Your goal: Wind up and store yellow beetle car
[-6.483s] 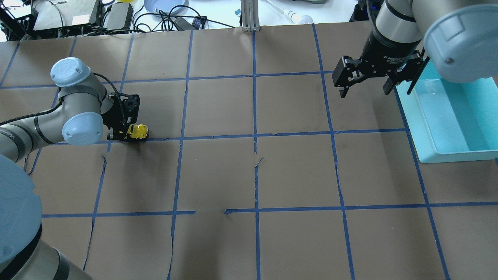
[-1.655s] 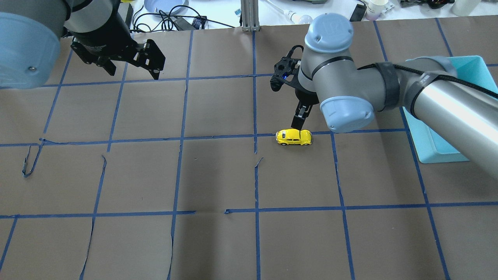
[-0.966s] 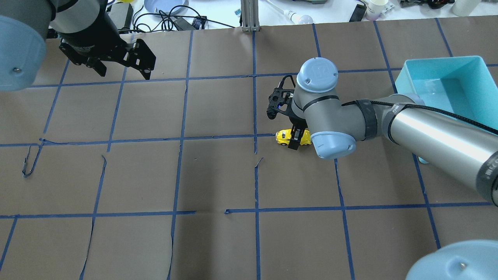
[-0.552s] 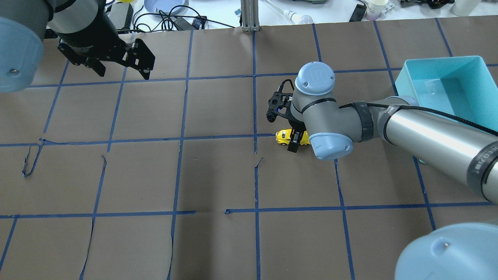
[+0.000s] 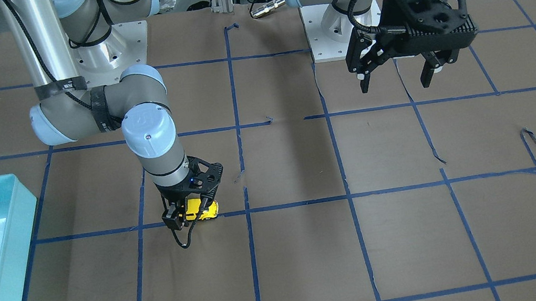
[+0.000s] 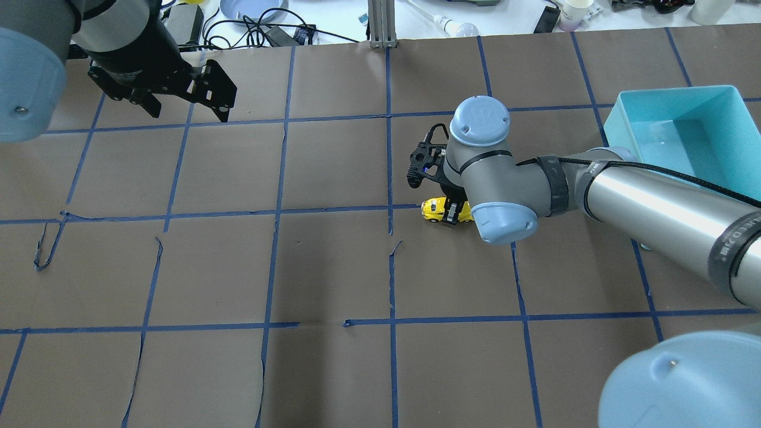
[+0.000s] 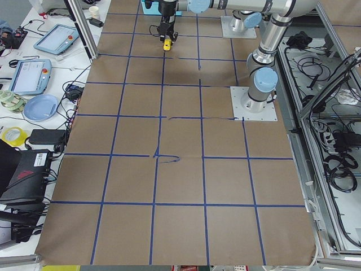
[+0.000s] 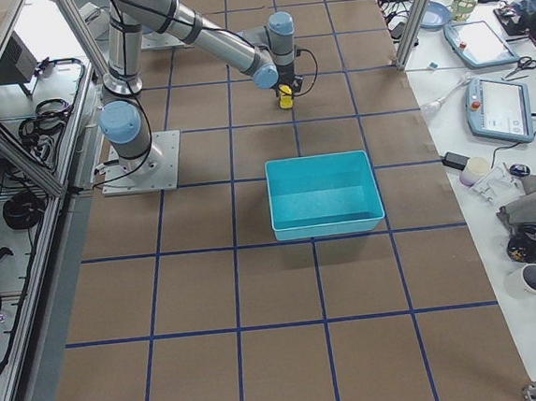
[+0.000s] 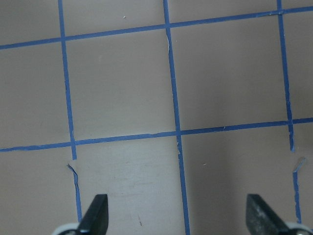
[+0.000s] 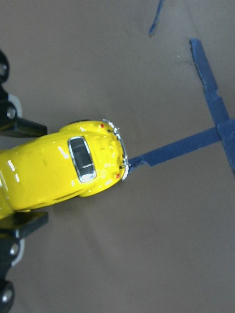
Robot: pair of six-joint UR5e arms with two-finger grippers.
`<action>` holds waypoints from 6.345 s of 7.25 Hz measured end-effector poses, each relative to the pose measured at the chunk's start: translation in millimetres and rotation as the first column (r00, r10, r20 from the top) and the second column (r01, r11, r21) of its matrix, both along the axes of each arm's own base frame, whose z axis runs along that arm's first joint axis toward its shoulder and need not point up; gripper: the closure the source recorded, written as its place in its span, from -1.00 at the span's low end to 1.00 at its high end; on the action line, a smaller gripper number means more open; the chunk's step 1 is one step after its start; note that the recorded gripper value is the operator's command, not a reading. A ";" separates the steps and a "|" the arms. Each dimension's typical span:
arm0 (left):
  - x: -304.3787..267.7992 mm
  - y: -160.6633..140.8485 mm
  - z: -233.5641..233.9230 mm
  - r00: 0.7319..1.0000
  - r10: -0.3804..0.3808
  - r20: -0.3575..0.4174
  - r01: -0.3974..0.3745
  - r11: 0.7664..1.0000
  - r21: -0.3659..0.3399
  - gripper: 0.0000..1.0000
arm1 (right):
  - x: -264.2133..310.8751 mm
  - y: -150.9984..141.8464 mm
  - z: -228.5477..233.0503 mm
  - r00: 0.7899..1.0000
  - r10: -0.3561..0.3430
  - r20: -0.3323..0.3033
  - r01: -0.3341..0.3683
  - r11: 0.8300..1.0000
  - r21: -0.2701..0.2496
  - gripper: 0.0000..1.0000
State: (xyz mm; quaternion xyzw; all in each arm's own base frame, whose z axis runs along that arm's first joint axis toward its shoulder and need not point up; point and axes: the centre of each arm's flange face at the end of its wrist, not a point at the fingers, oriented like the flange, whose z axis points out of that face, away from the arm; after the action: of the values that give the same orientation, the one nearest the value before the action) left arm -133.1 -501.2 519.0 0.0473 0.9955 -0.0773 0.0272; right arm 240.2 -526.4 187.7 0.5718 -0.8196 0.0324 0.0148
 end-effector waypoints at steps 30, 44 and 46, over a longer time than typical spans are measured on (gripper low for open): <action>5.5 0.5 8.8 1.000 -0.003 0.005 0.004 1.000 -0.017 -1.00 | -460.6 -68.2 158.1 1.000 0.003 0.012 -0.002 0.999 -0.038 -1.00; 5.7 1.4 7.0 1.000 -0.004 0.007 0.004 1.000 -0.016 -1.00 | -129.1 38.3 305.4 0.259 -0.965 0.028 0.961 0.261 0.088 -1.00; 5.5 0.8 9.7 1.000 -0.004 0.005 0.004 1.000 -0.021 -1.00 | -112.7 43.8 303.2 0.275 -0.961 0.018 0.959 0.276 0.067 -1.00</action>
State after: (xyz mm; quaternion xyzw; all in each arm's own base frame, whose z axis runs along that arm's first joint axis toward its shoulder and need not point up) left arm -127.6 -500.4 528.7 0.0493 0.9945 -0.0878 0.0299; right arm 127.5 -482.6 491.0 -0.0371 -0.9992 0.0153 -0.0032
